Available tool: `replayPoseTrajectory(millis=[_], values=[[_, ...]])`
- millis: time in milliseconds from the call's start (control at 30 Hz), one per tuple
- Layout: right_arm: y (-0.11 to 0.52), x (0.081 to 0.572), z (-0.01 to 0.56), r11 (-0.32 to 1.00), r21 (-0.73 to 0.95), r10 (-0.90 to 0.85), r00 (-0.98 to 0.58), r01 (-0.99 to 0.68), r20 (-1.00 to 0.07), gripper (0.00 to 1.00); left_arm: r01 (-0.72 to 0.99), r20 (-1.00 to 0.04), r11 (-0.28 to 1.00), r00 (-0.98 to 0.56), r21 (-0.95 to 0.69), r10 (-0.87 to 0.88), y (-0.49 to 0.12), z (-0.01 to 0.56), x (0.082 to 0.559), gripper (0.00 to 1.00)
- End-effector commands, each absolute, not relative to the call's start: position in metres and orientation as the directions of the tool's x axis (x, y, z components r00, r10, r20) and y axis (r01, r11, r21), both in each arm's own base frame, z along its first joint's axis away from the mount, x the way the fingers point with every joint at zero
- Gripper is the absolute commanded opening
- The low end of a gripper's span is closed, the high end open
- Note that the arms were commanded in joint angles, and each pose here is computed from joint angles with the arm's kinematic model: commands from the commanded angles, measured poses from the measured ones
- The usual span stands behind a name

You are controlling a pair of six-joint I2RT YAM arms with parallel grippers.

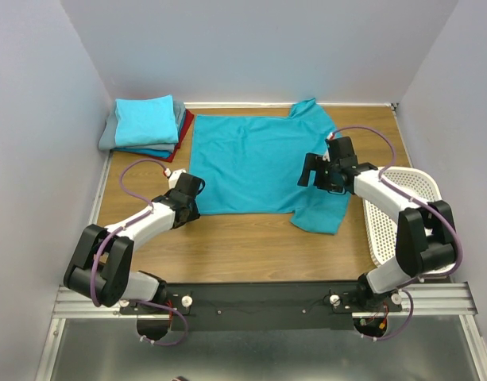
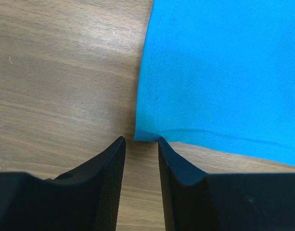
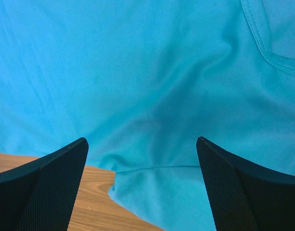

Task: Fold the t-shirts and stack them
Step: Fold the tshirt

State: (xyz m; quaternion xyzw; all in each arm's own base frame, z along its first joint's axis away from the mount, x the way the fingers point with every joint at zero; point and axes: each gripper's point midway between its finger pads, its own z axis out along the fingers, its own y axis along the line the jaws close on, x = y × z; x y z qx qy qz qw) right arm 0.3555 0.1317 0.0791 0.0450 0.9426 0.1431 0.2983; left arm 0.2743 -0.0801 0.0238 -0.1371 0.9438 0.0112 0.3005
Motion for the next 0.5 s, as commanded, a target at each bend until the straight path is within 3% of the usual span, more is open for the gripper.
replayPoseTrajectory(millis=[0, 467], values=[[0.13, 0.345, 0.085, 0.955, 0.297, 0.161, -0.812, -0.016, -0.561, 1.0, -0.261, -0.578, 0.961, -0.771, -0.092, -0.265, -0.085, 0.027, 0.277, 0.41], [0.127, 0.33, 0.082, 0.954, 0.299, 0.156, -0.815, -0.023, -0.558, 1.0, -0.261, -0.568, 0.961, -0.779, -0.093, -0.266, -0.084, 0.023, 0.278, 0.35]])
